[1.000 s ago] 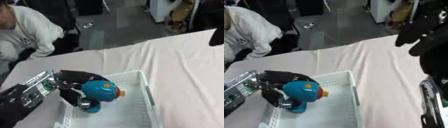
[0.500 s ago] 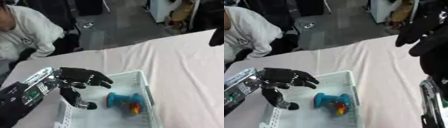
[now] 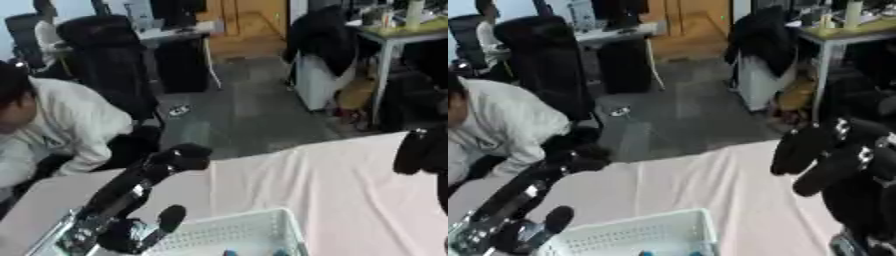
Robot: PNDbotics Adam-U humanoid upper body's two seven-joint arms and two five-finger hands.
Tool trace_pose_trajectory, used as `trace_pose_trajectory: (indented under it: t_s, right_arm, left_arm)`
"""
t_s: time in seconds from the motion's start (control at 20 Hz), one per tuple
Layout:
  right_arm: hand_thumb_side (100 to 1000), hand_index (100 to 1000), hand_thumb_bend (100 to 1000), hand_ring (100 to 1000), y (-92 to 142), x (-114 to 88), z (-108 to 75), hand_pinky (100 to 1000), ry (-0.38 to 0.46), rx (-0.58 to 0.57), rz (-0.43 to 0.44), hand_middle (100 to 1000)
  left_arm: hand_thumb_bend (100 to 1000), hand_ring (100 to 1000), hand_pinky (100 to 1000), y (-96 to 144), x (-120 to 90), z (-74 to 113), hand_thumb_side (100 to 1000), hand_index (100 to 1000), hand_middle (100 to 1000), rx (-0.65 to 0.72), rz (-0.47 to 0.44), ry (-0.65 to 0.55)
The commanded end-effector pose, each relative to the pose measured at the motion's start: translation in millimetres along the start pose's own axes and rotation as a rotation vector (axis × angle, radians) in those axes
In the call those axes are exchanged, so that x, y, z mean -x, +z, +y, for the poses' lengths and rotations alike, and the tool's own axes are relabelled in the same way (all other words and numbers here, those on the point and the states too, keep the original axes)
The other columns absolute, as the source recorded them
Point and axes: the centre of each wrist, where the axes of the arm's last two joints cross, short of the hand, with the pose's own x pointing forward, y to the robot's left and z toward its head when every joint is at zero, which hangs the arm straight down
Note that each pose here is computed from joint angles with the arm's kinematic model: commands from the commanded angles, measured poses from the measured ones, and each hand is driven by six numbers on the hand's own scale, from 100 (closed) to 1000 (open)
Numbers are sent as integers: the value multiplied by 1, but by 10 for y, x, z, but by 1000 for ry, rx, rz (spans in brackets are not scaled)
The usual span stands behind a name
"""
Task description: Pick up objects on the table and place them in the box.
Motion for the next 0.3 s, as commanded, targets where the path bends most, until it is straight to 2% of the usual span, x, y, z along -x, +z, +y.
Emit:
trace_pose_trajectory:
  t_s: [0.05,0.15,0.3]
  right_arm:
    - [1000,623,100,429,-64,-25,14,332,-3,-85,-75,474]
    - [1000,635,100,425,-66,-24,47,327,-18,-135,-117,473]
    - [1000,593,100,406,-50,4,74,303,-40,-190,-164,456]
  left_arm:
    - [205,825,982,-189,-238,-22,887,898,908,-140,-120,34]
    - [197,826,979,-229,-316,-94,881,886,911,-147,-157,61]
    - [192,817,974,-252,-358,-199,871,894,925,-141,-165,120]
